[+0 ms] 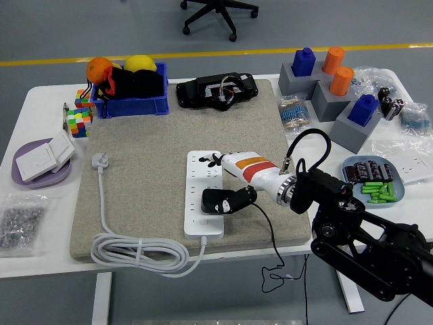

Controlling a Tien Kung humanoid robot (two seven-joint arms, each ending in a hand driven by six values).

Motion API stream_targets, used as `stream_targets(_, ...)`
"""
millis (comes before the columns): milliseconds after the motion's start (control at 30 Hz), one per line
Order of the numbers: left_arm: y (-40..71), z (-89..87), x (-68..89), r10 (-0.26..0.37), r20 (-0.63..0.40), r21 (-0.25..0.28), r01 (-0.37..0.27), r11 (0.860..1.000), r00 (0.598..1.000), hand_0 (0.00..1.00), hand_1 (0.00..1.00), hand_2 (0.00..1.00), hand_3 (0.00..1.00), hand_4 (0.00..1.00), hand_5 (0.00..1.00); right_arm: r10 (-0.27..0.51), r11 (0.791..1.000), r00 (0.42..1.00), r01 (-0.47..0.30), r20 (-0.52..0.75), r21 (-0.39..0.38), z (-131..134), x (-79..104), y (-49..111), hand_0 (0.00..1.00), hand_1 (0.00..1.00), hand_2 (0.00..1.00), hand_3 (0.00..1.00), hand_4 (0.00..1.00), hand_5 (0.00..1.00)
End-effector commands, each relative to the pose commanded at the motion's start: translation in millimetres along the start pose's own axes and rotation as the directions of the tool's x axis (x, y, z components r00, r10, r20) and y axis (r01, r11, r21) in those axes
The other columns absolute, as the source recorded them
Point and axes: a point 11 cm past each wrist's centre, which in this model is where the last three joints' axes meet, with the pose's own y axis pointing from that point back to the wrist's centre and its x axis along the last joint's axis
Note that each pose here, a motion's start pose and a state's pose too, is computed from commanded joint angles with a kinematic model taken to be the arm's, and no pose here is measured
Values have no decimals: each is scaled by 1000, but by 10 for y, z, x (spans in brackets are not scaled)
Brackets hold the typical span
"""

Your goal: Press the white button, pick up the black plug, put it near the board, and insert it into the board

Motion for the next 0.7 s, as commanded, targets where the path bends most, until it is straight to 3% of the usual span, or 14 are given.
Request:
stream_targets(33,0,-1,-1,0,1,0,0,1000,1000,810,777,732,783,588,529,1,1000,1000,-1,5,3,-2,4,0,662,831,832,935,998,290)
stream_targets(67,0,0,0,0,1,0,0,1000,1000,810,777,732,783,588,529,7,1000,1000,-7,21,13,-9,16,2,831,884,878,944,998,306)
stream_targets(233,0,3,2,0,1,1,0,1000,1000,810,777,732,783,588,529,56,996,993,-63,106,65,-43,99,11,831,884,878,944,998,306)
stream_targets(267,0,4,1,0,0,0,0,1000,1000,810,777,732,783,588,530,69,994,990,-78,123,74,-48,121,14,970,961,935,986,998,718)
stream_targets(433,0,4,-8,-1,0,-1,1,1000,1000,810,777,732,783,588,530,130,986,977,-145,170,81,-11,237,30,970,961,935,986,998,718)
stream_targets(467,0,4,-8,-2,0,-1,2,1000,1000,810,777,732,782,587,528,138,985,975,-152,172,75,10,258,34,998,998,998,998,998,998)
stream_targets(700,-1,-3,-12,-2,-1,0,2,1000,1000,810,777,732,783,588,533,209,974,943,-225,259,34,178,429,68,998,998,998,998,998,998)
